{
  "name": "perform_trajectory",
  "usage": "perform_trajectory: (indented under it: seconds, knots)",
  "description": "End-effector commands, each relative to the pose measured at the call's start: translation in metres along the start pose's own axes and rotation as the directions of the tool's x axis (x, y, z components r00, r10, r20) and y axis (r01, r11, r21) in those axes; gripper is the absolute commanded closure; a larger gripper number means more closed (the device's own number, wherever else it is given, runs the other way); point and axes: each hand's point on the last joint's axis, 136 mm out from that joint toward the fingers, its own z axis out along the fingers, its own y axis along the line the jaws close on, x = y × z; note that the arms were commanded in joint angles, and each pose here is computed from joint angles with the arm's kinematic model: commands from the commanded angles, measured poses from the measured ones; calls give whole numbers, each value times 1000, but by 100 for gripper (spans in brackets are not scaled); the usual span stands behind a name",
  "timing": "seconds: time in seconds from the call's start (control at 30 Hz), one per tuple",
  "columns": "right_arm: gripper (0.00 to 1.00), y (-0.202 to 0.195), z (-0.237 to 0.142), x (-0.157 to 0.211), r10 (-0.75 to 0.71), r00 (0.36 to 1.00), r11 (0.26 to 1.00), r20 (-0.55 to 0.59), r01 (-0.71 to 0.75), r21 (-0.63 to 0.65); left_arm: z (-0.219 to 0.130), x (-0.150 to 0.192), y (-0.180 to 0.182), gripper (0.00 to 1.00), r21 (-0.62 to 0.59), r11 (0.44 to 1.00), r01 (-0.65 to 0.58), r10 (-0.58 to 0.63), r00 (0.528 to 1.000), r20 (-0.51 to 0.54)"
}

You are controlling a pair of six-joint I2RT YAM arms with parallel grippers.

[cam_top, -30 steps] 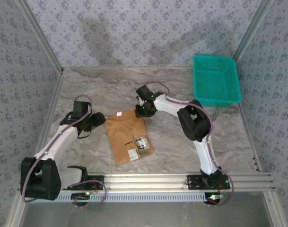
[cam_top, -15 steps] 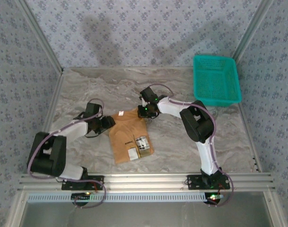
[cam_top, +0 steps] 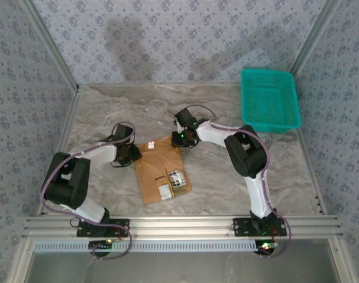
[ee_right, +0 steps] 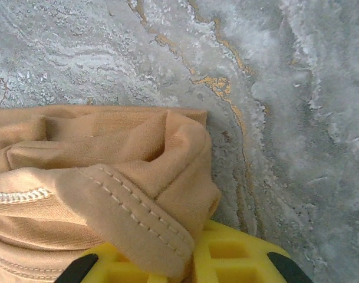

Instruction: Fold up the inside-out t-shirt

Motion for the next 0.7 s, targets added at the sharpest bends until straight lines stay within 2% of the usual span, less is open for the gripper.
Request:
perform_trajectory:
  seconds: [0.0, 0.07, 0.17, 0.37, 0.5, 0.67]
  knots:
    - [85, -11, 15, 43, 46, 986, 999, -160, -42, 27, 30, 6, -72, 79, 249, 967, -53, 54, 999, 3]
    - [85, -12, 15, 43, 45, 986, 999, -161, -41, 30, 31, 10, -78, 90, 250, 967, -59, 61, 998, 1]
    - [85, -13, 13, 43, 43, 986, 999, -162, -39, 30, 32, 12, -82, 100, 247, 967, -58, 58, 998, 8]
    - [86, -11, -1, 36, 37, 990, 999, -139, -35, 21, 9, 5, -90, 100, 251, 965, -81, 70, 996, 49]
    - [88, 0, -30, 18, 19, 997, 1000, -74, -19, 6, -30, -11, -91, 100, 203, 968, -148, 123, 984, 131]
    - [89, 21, -75, -8, -10, 999, 1000, 33, 11, -28, -79, -27, -106, 100, 223, 948, -225, 176, 959, 221]
